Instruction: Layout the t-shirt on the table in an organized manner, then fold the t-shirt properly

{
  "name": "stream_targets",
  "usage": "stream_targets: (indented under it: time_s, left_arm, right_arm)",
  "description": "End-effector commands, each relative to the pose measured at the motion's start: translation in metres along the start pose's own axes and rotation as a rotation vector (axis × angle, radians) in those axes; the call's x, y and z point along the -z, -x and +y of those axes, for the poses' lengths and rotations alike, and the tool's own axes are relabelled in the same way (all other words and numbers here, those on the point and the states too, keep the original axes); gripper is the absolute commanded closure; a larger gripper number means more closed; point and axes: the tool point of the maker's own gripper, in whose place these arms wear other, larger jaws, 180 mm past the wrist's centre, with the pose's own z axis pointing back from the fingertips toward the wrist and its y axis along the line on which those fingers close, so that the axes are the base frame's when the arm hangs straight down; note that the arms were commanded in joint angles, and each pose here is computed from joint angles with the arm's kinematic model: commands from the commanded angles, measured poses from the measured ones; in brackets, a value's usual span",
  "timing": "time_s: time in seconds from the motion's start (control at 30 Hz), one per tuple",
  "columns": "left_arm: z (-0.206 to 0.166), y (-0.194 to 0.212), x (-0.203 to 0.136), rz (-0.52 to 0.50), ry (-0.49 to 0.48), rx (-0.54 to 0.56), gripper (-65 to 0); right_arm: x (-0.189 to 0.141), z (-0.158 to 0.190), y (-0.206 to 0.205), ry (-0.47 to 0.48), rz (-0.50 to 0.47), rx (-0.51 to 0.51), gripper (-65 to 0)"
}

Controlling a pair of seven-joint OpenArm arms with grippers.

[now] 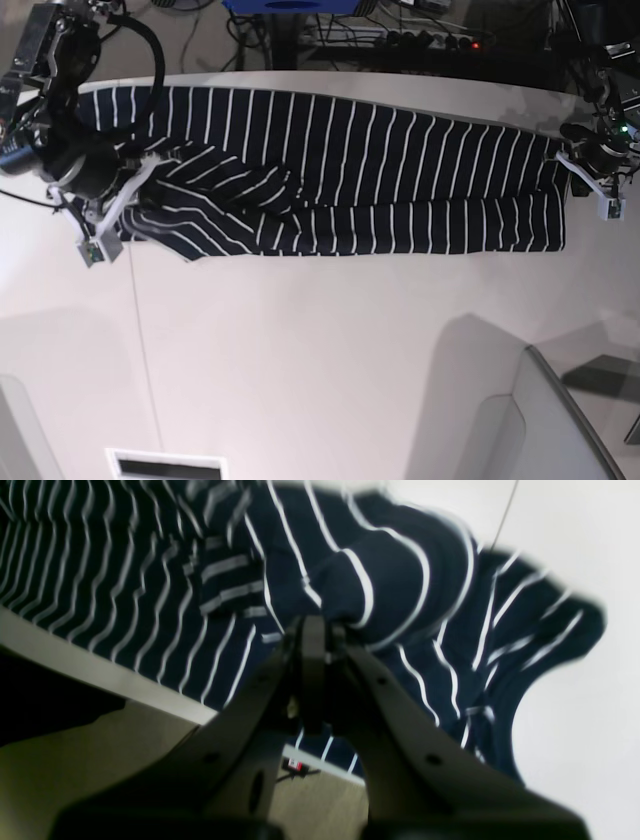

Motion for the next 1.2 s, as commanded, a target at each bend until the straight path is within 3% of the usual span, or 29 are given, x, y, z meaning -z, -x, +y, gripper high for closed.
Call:
stream_targets:
  time_s: [0.0, 0.27, 0.5, 0.83, 1.07, 1.17]
  left_arm:
    - [0.013, -0.018, -0.003, -0.049, -0.022, 0.013, 0.0]
    - [0.013, -0.018, -0.003, -0.049, -0.022, 0.013, 0.0]
    - [0.011, -0.025, -0.001, -0.06, -0.02, 0.006, 0.0]
    - [0.012, -0.023, -0.001, -0.055, -0.024, 0.014, 0.0]
    - [0.003, 0.0, 0.005, 0.053, -0.075, 0.211, 0.0]
    - [-0.004, 0.0, 0.009, 0.061, -0.076, 0.226, 0.0]
  right_arm:
    - [-0.004, 0.004, -0.009, -0.013, -0.06, -0.008, 0.0]
    - [-0.005, 0.008, 0.002, -0.023, -0.084, 0.007, 0.0]
    - [-0.01, 0.017, -0.049, -0.099, -0.218, 0.008, 0.0]
    - [-0.013, 0.032, -0.017, -0.17, -0.146, 0.071, 0.0]
    - [-0.012, 0.032, 0.012, -0.163, -0.109, 0.12, 0.0]
    - [-0.006, 0.027, 0.031, -0.139, -0.052, 0.137, 0.0]
